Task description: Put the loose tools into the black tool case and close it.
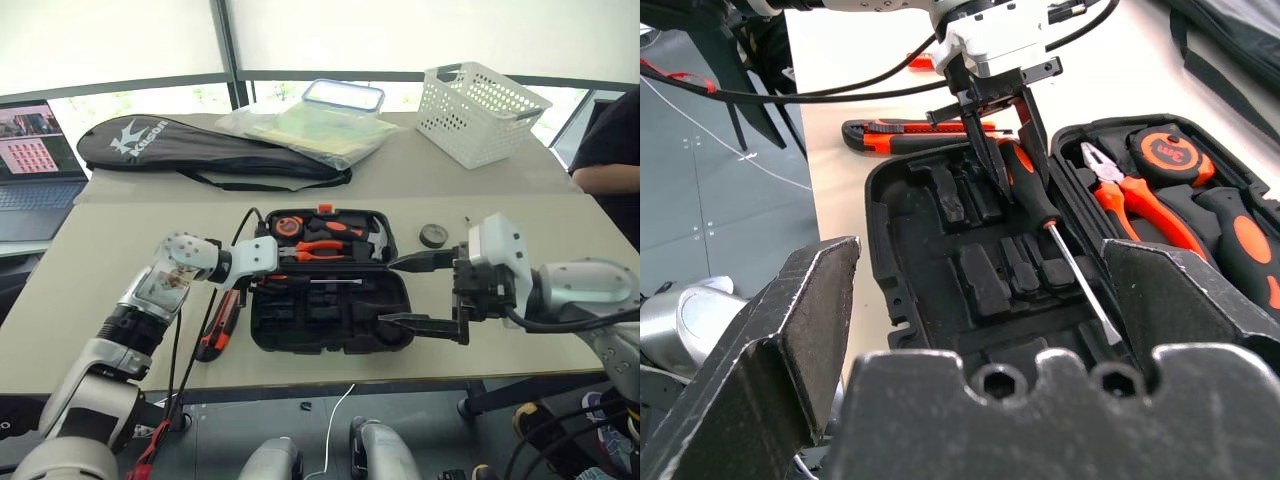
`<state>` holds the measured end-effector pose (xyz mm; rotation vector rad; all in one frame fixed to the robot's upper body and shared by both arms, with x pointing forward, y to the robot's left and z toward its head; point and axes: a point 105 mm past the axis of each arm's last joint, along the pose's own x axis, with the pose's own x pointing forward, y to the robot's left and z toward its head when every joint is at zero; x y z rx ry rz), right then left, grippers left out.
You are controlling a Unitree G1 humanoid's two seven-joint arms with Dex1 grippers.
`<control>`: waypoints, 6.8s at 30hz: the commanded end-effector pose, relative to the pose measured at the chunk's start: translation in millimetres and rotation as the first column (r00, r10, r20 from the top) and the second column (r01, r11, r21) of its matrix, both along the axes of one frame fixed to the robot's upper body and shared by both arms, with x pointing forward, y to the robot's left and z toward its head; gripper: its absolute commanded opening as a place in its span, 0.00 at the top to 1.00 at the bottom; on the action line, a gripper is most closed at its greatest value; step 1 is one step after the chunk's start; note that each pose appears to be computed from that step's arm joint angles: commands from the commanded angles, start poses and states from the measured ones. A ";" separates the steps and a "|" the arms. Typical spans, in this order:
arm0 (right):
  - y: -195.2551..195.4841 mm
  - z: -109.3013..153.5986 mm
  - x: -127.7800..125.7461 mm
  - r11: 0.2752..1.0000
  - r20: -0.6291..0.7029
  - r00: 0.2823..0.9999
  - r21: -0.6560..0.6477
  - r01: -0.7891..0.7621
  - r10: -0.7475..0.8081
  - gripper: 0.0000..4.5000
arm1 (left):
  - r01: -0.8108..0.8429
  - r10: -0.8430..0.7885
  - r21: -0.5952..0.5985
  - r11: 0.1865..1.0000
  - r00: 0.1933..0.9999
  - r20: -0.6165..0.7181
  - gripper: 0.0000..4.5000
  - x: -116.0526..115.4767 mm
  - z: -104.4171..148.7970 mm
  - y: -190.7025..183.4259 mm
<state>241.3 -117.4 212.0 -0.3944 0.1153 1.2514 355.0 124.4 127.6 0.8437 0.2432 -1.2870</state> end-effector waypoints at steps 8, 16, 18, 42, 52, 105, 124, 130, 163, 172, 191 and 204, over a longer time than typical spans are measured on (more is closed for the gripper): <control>2.8 9.4 -3.8 1.000 0.044 0.999 0.011 -0.004 0.003 0.00 | 0.010 -0.009 -0.072 0.997 1.000 0.022 0.29 5.8 29.3 -9.6; 4.2 7.8 -4.9 1.000 0.032 0.999 0.014 -0.011 0.010 0.00 | 0.042 -0.040 -0.107 0.993 0.999 0.015 0.28 -3.0 41.9 -18.0; 4.8 7.6 -4.8 1.000 0.031 0.999 0.015 -0.012 0.012 0.00 | 0.043 -0.042 -0.095 0.995 0.999 0.012 0.46 -1.6 37.5 -20.0; -36.1 -15.2 10.9 0.976 -0.013 0.976 -0.006 0.216 -0.216 0.00 | 0.020 -0.019 -0.059 0.998 1.000 0.019 0.99 12.0 23.1 -27.2; -170.4 -35.5 21.9 0.657 -0.059 0.659 0.055 0.752 -0.750 0.00 | 0.007 -0.038 -0.495 0.869 0.998 -0.054 0.37 -40.4 126.0 4.9; 17.4 -48.3 77.3 0.965 0.086 0.988 -0.243 -0.102 0.126 0.77 | -0.143 0.058 -0.302 0.943 0.960 -0.275 0.00 -117.5 72.6 48.6; 22.9 -54.8 94.3 0.961 0.117 0.986 -0.264 -0.083 0.118 0.35 | -0.148 0.070 -0.314 0.938 0.967 -0.246 0.00 -111.7 76.5 47.8; 44.9 -36.9 100.4 0.990 0.082 0.995 -0.130 -0.047 0.058 0.32 | -0.144 0.068 -0.310 0.940 0.968 -0.243 0.00 -109.0 75.6 46.8; 64.3 -49.1 81.9 0.989 -0.042 0.993 -0.090 -0.115 0.111 0.99 | -0.155 0.088 -0.301 0.941 0.970 -0.224 0.00 -107.7 71.7 47.3; 60.0 -103.2 83.2 0.958 -0.069 0.993 -0.265 -0.109 0.094 0.99 | -0.147 0.084 -0.296 0.944 0.973 -0.216 0.00 -106.3 74.5 46.8; 62.5 -51.6 98.9 0.996 -0.051 0.997 -0.060 -0.059 0.056 0.99 | -0.259 0.190 -0.321 0.911 0.954 -0.233 0.00 -119.0 68.3 57.0; 66.4 -52.6 100.3 0.997 0.034 0.997 -0.044 -0.064 0.066 0.99 | -0.541 0.493 -0.318 0.779 0.841 -0.223 0.00 -112.3 60.3 111.8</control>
